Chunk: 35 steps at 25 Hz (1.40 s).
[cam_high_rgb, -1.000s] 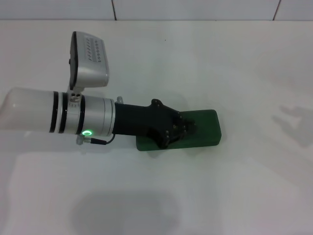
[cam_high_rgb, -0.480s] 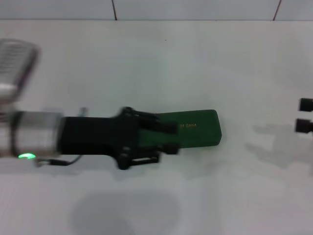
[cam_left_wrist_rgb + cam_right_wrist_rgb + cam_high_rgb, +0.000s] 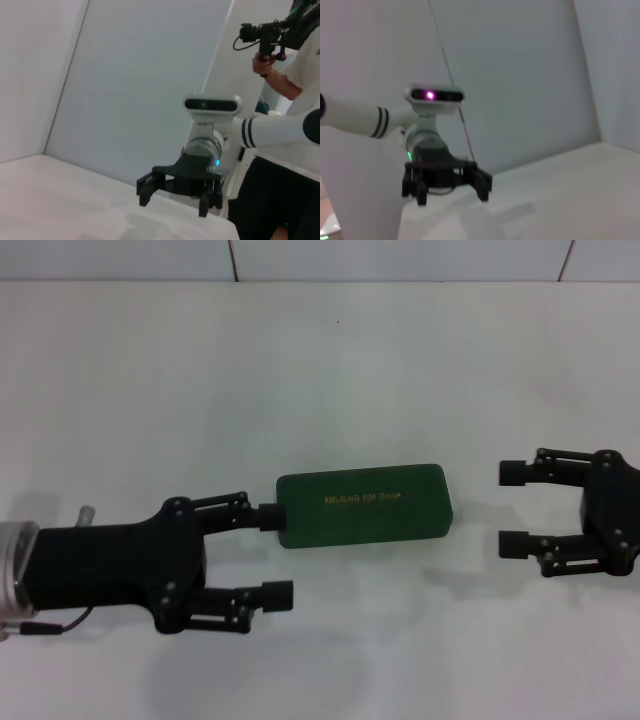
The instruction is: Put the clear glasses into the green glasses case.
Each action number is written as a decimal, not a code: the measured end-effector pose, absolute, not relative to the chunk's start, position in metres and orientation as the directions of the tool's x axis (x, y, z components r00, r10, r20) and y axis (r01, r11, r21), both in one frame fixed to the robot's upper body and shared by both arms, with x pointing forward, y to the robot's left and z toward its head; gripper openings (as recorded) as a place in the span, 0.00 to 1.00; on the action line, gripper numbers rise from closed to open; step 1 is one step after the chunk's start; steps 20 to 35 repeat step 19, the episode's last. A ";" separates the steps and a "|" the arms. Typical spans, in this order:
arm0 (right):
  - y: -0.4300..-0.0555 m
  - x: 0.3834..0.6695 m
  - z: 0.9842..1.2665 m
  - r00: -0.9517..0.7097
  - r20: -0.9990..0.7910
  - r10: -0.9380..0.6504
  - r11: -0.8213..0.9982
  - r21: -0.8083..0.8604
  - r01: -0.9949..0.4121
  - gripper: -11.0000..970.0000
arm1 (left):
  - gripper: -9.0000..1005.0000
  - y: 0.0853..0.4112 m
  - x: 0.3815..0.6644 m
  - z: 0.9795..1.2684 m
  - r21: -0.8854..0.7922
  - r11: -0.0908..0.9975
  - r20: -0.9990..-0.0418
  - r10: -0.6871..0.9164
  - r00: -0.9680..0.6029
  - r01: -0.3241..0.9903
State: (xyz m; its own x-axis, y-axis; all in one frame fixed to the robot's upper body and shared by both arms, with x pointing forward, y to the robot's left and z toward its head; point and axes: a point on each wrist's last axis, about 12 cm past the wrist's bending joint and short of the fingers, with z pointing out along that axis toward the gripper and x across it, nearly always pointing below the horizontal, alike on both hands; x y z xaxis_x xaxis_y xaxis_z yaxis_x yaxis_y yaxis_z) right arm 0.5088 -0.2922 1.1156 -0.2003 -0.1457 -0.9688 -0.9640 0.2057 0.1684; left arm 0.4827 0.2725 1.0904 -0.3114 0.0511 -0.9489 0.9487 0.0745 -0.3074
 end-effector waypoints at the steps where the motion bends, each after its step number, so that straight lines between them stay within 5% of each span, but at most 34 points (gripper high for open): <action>1: -0.290 0.509 1.116 -0.196 -0.970 -0.142 0.195 0.167 -0.967 0.80 | 0.78 0.274 0.481 1.090 -0.302 0.076 -0.950 0.054 -0.307 0.950; 18: -0.231 0.509 1.103 -0.163 -0.972 -0.171 0.033 0.159 -0.987 0.84 | 0.85 0.286 0.481 1.091 -0.273 0.093 -0.958 0.070 -0.280 0.958; 35: -0.230 0.509 1.103 -0.163 -0.972 -0.171 0.034 0.159 -0.987 0.84 | 0.85 0.286 0.480 1.091 -0.275 0.093 -0.957 0.069 -0.281 0.957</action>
